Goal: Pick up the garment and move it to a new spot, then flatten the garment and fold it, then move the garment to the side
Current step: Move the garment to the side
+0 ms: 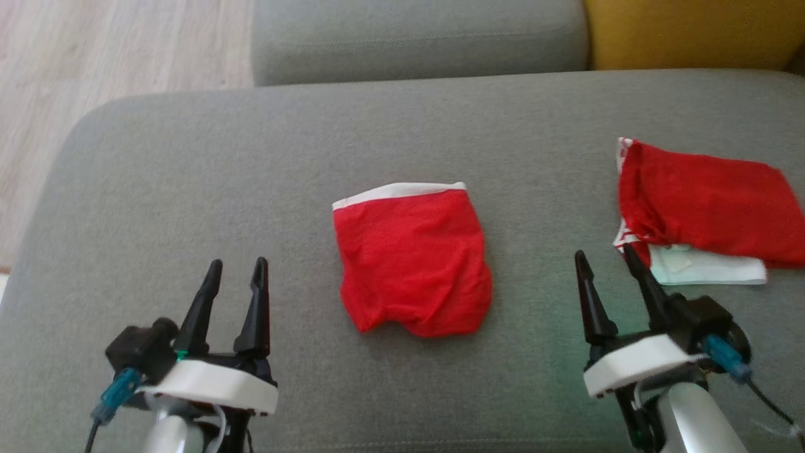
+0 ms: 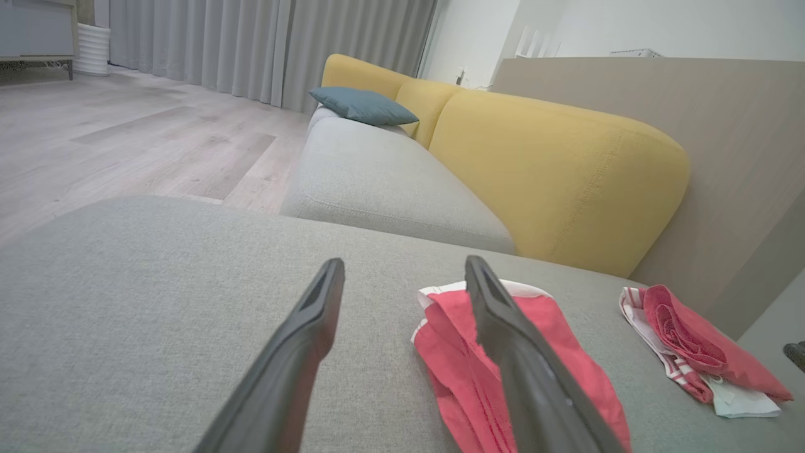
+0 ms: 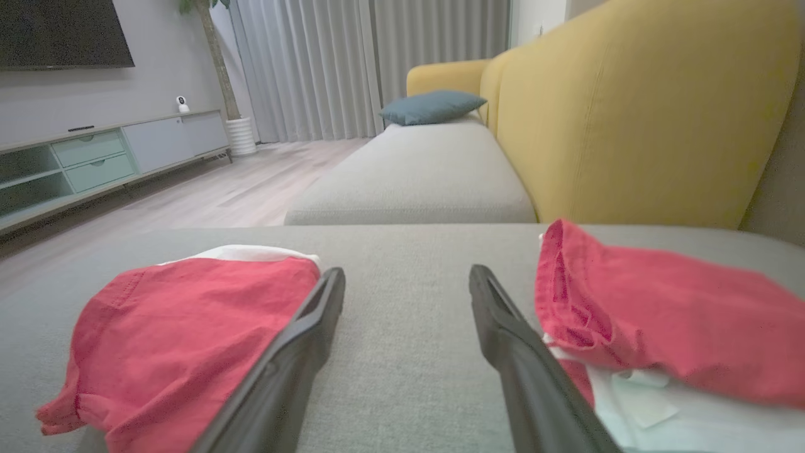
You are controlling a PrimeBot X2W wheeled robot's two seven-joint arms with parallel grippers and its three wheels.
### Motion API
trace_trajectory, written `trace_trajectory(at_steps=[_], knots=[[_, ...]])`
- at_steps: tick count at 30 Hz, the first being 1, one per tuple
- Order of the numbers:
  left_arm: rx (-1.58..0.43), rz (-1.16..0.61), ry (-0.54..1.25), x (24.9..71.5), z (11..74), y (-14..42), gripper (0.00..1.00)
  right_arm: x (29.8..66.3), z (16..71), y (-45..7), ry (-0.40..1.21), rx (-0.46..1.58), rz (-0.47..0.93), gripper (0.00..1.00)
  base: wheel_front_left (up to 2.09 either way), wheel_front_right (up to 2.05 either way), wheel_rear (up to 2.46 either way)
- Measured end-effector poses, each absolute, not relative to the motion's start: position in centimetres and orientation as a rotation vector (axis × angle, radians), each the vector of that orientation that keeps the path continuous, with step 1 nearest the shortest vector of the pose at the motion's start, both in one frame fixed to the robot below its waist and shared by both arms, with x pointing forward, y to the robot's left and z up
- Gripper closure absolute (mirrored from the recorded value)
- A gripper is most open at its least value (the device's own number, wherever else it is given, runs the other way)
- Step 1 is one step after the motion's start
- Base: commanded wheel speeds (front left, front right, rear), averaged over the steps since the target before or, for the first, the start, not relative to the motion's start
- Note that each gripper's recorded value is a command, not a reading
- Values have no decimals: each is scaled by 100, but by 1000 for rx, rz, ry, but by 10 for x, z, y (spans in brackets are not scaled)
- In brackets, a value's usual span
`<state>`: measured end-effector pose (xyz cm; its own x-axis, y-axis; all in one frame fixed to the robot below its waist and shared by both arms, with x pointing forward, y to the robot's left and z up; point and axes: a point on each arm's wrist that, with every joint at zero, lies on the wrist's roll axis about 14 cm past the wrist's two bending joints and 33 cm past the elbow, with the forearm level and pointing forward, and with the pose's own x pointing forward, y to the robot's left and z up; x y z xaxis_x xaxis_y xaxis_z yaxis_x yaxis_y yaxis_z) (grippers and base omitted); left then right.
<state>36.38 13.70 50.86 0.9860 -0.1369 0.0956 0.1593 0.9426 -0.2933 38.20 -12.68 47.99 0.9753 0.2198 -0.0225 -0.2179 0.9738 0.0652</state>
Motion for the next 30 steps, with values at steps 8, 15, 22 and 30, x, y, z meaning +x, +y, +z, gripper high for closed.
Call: trace_trajectory(at_steps=[8,15,22,30], knots=[[-299,-110,-41,367,497,149,0,411,451,-80,228,204,328,0,0,0,0],[-294,-59,-3,361,483,165,0,424,406,-45,477,302,386,0,0,0,0],[-285,2,21,355,474,183,0,427,379,-11,641,310,461,0,0,0,0],[-278,24,35,359,469,191,0,439,369,4,672,265,506,0,0,0,0]])
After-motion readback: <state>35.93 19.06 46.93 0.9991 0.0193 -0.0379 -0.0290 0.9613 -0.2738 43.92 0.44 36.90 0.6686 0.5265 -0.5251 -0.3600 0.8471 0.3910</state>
